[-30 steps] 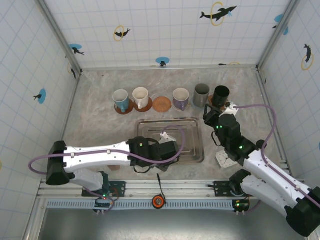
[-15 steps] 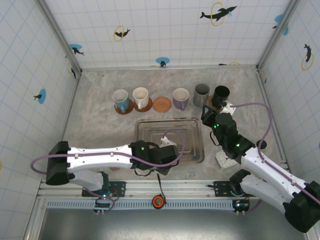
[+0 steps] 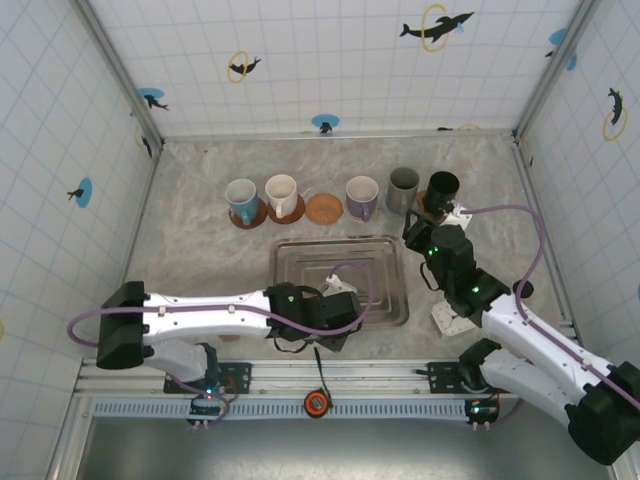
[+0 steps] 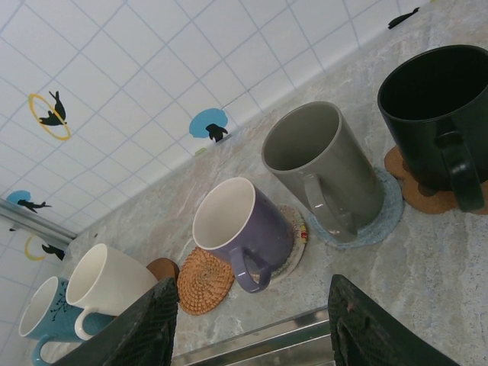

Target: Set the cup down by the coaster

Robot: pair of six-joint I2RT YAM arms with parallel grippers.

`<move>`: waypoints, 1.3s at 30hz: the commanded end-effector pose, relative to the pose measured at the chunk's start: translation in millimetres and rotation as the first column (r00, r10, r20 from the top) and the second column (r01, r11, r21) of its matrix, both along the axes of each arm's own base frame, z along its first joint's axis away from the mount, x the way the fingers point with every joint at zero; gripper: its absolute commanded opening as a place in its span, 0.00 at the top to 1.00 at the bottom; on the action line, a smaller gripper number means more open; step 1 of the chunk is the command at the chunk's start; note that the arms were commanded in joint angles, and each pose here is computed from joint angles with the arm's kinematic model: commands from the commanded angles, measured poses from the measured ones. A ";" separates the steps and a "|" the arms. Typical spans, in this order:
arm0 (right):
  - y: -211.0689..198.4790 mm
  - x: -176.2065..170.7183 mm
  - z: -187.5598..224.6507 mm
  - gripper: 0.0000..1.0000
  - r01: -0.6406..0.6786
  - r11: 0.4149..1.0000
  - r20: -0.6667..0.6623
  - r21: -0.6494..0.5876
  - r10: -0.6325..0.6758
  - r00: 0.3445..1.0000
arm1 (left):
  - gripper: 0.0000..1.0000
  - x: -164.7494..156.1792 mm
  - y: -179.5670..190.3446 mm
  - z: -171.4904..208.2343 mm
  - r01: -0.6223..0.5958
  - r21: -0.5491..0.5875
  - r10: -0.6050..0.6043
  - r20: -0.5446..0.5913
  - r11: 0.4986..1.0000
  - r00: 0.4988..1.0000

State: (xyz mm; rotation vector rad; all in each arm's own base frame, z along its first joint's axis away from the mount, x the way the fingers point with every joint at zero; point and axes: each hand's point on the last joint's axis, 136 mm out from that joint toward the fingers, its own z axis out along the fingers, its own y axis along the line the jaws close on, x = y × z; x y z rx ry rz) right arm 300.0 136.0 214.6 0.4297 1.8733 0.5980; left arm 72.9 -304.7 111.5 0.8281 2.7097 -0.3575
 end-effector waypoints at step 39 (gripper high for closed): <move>3.8 7.9 -0.7 0.46 0.001 1.000 0.002 0.019 -0.001 1.000 | 0.61 24.6 21.2 -39.1 -0.134 0.120 0.122 0.100 0.984 0.987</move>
